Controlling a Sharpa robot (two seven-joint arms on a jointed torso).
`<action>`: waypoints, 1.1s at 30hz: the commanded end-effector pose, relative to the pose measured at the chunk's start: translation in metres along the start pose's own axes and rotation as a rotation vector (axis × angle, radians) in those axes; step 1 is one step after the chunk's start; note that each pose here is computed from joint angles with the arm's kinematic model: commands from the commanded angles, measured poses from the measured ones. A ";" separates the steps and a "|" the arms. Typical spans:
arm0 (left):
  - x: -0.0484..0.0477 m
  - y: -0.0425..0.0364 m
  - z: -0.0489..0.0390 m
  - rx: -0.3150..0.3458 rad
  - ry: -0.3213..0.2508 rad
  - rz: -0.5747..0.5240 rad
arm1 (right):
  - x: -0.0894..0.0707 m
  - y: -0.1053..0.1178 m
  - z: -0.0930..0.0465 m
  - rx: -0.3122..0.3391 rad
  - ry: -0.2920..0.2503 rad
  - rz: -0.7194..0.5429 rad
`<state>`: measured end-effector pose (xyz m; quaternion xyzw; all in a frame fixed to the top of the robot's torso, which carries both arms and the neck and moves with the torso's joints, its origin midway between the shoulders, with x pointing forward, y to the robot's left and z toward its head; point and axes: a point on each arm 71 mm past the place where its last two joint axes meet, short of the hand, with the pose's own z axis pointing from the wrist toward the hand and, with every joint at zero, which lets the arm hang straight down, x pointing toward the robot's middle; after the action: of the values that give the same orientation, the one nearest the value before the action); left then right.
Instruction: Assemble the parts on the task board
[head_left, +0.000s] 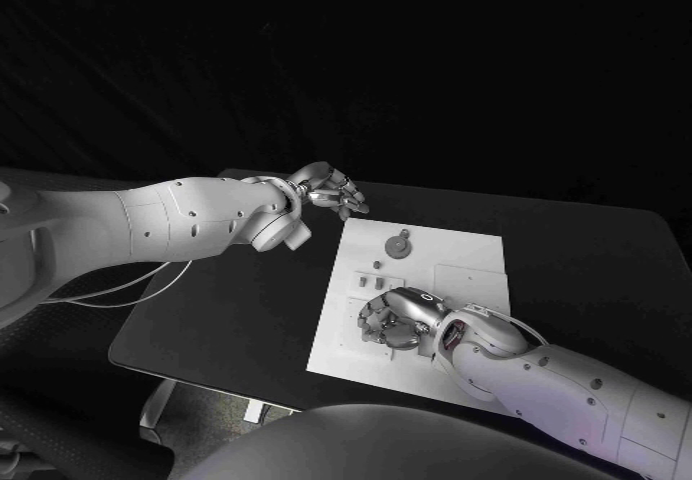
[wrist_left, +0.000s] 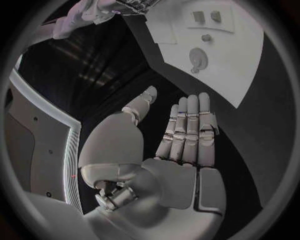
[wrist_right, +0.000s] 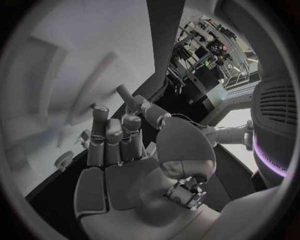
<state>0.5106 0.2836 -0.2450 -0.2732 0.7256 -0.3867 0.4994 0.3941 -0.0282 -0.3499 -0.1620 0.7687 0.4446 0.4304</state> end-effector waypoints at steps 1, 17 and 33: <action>0.0009 -0.0022 0.0005 0.012 0.007 -0.001 | 0.002 0.001 0.001 -0.009 0.017 -0.001; 0.0002 -0.0017 0.0001 0.011 0.007 -0.001 | 0.005 -0.003 -0.001 0.011 0.055 -0.016; 0.0001 -0.0016 0.0004 0.011 0.006 -0.001 | 0.000 -0.004 -0.003 0.017 -0.020 0.009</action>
<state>0.5107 0.2843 -0.2450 -0.2735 0.7256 -0.3860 0.4997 0.3951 -0.0326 -0.3522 -0.1562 0.7724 0.4390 0.4316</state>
